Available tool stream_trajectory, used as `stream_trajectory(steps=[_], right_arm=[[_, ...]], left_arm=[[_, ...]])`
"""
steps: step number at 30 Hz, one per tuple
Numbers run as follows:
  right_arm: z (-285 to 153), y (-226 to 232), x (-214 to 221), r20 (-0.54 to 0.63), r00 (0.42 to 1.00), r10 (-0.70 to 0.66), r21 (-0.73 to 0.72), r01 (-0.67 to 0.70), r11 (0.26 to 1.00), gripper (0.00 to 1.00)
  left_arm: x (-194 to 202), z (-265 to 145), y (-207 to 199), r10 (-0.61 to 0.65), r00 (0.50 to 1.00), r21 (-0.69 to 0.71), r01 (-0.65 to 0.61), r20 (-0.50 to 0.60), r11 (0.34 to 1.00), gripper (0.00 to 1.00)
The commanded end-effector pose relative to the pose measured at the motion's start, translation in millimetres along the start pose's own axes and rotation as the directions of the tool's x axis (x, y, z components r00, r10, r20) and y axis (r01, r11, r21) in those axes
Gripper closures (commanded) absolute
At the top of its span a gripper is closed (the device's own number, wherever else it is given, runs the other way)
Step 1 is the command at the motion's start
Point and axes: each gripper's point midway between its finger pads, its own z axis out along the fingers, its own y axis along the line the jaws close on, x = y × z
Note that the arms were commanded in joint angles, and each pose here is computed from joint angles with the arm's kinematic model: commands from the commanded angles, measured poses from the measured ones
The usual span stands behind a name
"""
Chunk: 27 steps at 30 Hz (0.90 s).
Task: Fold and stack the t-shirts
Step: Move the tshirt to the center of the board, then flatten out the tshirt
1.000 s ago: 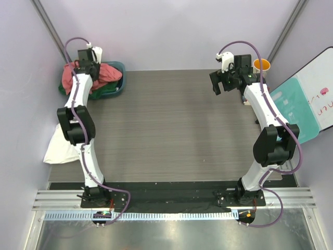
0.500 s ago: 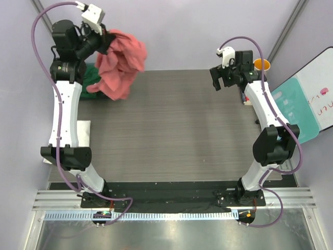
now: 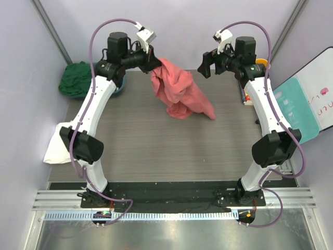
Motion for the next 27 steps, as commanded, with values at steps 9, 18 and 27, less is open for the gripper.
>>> stream_trajectory(steps=[9, 18, 27], right_arm=[[-2.4, 30.4, 1.7, -0.006, 0.999, -0.047, -0.042, 0.047, 0.998, 0.00], [27.6, 0.1, 108.9, -0.258, 0.965, -0.042, 0.043, 0.055, 0.998, 0.00], [48.4, 54.3, 126.4, -0.284, 0.919, -0.273, -0.097, 0.256, 0.962, 0.00]], left_arm=[[36.0, 3.8, 6.8, 0.105, 0.992, -0.002, -0.106, -0.062, 0.994, 0.00], [133.8, 0.1, -0.5, 0.277, 0.912, 0.066, -0.269, -0.302, 0.961, 0.00], [201.3, -17.3, 53.1, 0.201, 0.855, -0.236, -0.345, -0.478, 0.909, 0.00]])
